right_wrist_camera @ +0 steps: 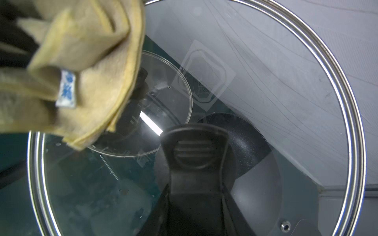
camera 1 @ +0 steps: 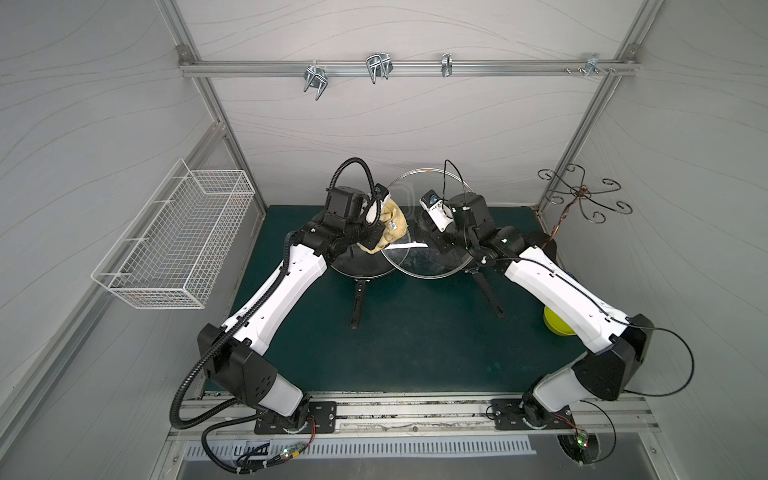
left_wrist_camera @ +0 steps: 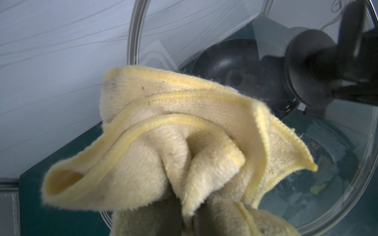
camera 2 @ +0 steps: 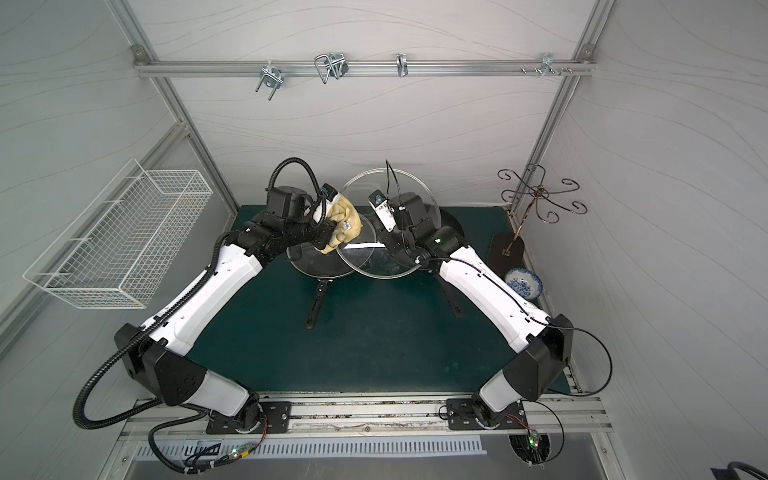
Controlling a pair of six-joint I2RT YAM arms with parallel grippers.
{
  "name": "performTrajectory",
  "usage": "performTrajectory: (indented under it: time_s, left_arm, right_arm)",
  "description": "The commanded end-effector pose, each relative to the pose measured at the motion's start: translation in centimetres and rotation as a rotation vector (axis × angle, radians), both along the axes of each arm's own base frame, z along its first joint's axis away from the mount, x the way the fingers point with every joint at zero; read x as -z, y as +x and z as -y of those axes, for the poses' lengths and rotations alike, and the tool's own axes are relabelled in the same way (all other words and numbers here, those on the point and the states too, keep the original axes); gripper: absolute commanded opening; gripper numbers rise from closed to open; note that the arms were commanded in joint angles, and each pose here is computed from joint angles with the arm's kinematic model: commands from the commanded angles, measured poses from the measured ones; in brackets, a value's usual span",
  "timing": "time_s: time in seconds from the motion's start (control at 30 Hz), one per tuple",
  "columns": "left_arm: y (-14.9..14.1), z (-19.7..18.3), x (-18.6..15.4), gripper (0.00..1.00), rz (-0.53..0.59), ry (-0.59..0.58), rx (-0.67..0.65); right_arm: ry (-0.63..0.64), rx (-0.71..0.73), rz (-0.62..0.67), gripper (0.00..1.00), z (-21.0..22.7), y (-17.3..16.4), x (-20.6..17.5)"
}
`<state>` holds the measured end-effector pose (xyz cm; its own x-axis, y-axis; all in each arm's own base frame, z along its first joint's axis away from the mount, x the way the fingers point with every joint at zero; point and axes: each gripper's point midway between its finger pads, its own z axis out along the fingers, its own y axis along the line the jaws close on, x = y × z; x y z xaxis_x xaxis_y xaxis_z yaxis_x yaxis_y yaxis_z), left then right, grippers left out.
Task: Wipe the pot lid with a cloth
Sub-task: Wipe the pot lid, then place the cleaning item at the center of the board.
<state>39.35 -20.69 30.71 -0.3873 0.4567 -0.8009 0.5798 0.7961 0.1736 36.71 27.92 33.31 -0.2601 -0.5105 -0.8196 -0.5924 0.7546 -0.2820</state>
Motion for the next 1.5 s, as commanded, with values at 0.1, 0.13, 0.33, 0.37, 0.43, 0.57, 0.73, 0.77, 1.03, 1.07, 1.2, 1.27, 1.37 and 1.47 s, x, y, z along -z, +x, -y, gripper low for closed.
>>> performTrajectory:
  time_s: [0.1,0.13,0.33,0.37,0.43,0.57,0.73,0.77,1.03,1.07,1.2,1.27,1.37,1.47]
  left_arm:
    - [-1.6,2.4,0.1,0.00,0.072,0.062,0.074]
    - [-1.8,2.7,0.2,0.00,0.073,0.065,0.079]
    - [-3.2,6.4,1.5,0.00,0.059,0.082,0.174]
    - [-3.4,7.1,1.6,0.00,0.065,0.092,0.192]
    - [-3.7,8.0,1.9,0.00,0.065,0.097,0.214]
    - [-3.7,8.2,2.1,0.00,0.055,0.083,0.207]
    - [-3.8,7.9,1.8,0.00,0.074,0.060,0.214]
    - [-3.9,8.0,1.8,0.00,0.073,0.043,0.218]
    - [-5.8,8.2,1.7,0.00,0.054,-0.068,0.276]
    - [-6.0,8.1,1.9,0.00,0.052,-0.076,0.278]
    - [-7.6,8.5,3.3,0.00,0.010,-0.104,0.357]
    - [-8.1,8.7,4.5,0.00,-0.022,-0.104,0.384]
    - [-8.5,8.8,7.2,0.00,-0.075,-0.074,0.409]
    - [-8.2,8.7,10.7,0.00,-0.118,-0.017,0.409]
  right_arm:
    - [0.366,0.064,0.144,0.00,-1.4,1.2,-9.9]
    - [0.372,0.066,0.140,0.00,-1.4,1.4,-10.0]
    - [0.403,0.057,0.101,0.00,-2.0,1.5,-9.6]
    - [0.411,0.055,0.093,0.00,-2.0,1.5,-9.5]
    - [0.425,0.062,0.080,0.00,-1.8,1.7,-9.4]
    - [0.436,0.076,0.075,0.00,-1.1,1.9,-9.3]
    - [0.434,0.097,0.081,0.00,0.0,2.2,-9.1]
    - [0.432,0.102,0.080,0.00,0.3,2.2,-9.1]
    - [0.415,0.216,0.043,0.00,3.8,4.1,-7.4]
    - [0.413,0.228,0.037,0.00,4.2,4.3,-7.1]
    - [0.378,0.269,0.045,0.00,5.9,5.4,-6.3]
    - [0.364,0.291,0.052,0.00,6.7,5.9,-6.0]
    - [0.360,0.324,0.048,0.00,8.0,6.6,-5.6]
    - [0.362,0.339,0.047,0.00,8.8,6.9,-5.5]
